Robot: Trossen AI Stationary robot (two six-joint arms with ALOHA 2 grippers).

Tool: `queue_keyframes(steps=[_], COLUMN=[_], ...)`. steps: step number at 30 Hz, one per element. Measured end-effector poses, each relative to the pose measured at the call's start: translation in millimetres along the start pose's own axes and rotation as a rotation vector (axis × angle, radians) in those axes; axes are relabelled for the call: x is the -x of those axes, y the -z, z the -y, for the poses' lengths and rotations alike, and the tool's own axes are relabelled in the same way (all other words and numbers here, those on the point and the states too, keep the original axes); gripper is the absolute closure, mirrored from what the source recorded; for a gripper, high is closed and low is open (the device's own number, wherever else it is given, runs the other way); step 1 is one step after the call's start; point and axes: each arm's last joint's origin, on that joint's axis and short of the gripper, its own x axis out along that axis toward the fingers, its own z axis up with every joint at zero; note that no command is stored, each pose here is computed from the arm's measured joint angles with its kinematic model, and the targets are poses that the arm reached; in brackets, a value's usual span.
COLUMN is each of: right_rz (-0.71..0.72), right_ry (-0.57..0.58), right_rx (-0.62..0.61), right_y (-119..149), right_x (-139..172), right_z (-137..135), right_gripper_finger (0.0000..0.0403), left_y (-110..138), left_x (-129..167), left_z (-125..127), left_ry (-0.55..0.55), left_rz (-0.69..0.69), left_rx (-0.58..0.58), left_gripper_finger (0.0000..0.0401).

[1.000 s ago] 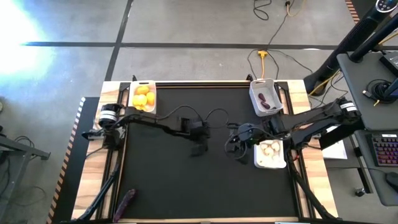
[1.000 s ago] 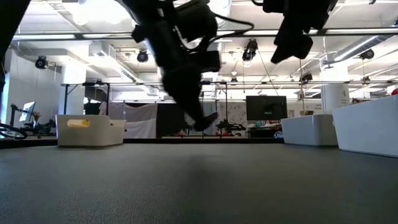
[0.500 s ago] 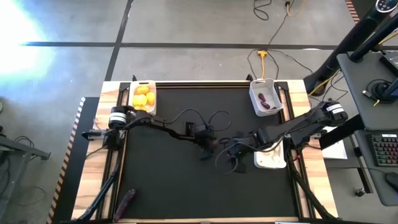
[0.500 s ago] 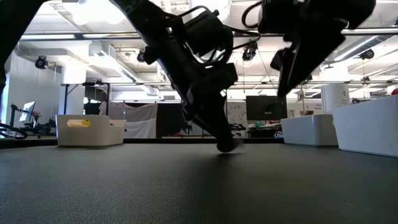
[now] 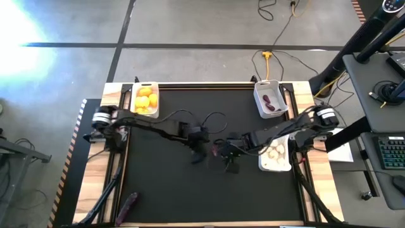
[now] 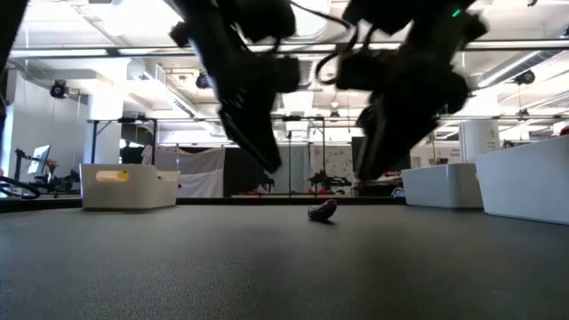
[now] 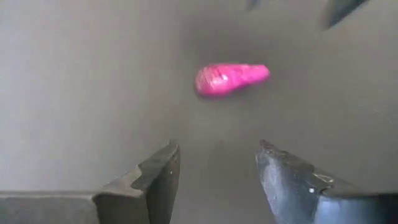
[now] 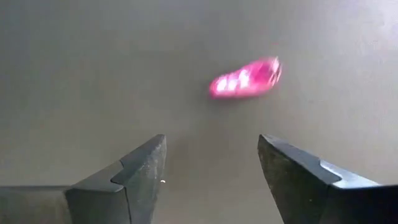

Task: Sort produce into baskets
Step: Put the purple eggplant into the gray bin

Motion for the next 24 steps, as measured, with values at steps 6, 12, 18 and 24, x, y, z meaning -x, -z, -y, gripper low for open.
queue_keyframes(steps=[6,12,18,24], right_rz=[0.101,0.05,0.079,0.115], right_ry=[0.01,0.028,0.038,0.112], right_rx=[-0.174,-0.288,-0.309,-0.252], right_y=[-11.6,-4.3,-5.8,-7.5], right_x=[-31.4,-52.9,-61.3,-62.8], right_z=[16.4,18.8,19.5,22.2], right_gripper_finger=[0.0152,0.0169,0.0185,0.0215], left_y=[31.1,73.2,107.4,125.3], left_x=[33.6,59.1,69.0,69.0], left_z=[4.7,9.8,17.7,28.4], left_ry=[-0.026,-0.009,-0.022,-0.02], left_rz=[0.037,0.054,0.072,0.082], left_rx=[0.105,0.27,0.39,0.441], left_gripper_finger=[0.0207,0.0207,0.0207,0.0207])
